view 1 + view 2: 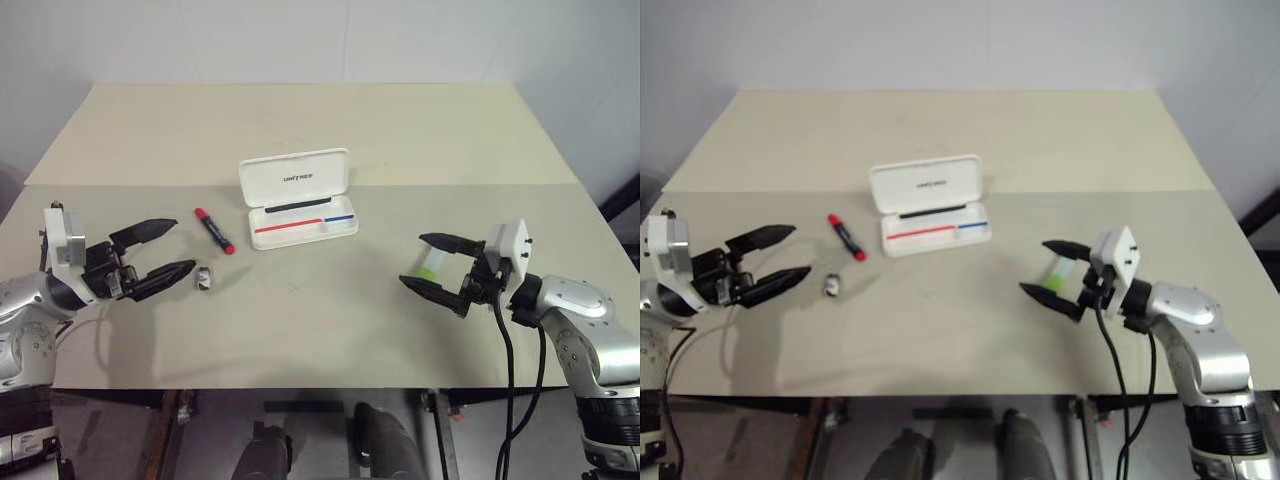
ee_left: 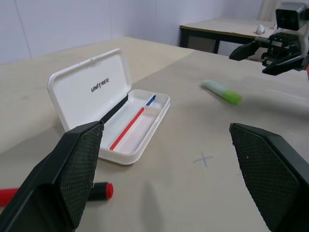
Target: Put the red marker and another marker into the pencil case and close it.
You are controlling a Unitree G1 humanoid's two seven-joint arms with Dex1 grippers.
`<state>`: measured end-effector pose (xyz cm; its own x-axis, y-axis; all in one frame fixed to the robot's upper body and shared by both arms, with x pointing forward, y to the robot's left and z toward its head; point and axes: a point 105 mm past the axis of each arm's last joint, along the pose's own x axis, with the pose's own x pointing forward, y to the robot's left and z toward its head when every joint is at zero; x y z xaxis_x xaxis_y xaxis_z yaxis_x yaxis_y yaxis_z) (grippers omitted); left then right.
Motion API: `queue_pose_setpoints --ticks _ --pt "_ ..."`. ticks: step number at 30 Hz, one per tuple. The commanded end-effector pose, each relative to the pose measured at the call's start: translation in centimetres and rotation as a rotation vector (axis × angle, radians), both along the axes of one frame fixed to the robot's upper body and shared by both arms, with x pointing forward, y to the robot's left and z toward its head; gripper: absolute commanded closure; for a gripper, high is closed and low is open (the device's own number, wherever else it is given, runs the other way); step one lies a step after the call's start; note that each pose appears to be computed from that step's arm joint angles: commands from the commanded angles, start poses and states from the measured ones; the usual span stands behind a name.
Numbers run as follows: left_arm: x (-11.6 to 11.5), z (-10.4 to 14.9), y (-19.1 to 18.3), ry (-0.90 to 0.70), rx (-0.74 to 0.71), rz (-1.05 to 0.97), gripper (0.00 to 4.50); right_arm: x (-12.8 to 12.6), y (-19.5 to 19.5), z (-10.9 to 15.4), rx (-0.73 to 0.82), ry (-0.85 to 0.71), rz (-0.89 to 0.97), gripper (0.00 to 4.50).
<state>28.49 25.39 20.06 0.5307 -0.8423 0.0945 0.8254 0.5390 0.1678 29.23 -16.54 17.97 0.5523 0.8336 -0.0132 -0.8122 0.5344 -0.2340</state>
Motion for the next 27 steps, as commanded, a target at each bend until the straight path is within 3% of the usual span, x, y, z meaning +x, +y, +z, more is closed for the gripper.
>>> queue_pose_setpoints --ticks 1,11,27 --pt "0.1 0.8 0.1 -0.035 0.037 -0.004 0.05 -0.4 0.1 1.2 0.035 -0.055 -0.014 0.00" --pt "2.2 1.1 -2.0 -0.028 0.052 -0.075 0.05 -1.0 1.3 0.8 0.076 -0.055 -0.017 0.00" --pt "8.2 -2.8 -7.0 0.130 0.264 -0.251 0.05 -4.5 2.2 -0.3 0.081 -0.038 -0.067 0.00"
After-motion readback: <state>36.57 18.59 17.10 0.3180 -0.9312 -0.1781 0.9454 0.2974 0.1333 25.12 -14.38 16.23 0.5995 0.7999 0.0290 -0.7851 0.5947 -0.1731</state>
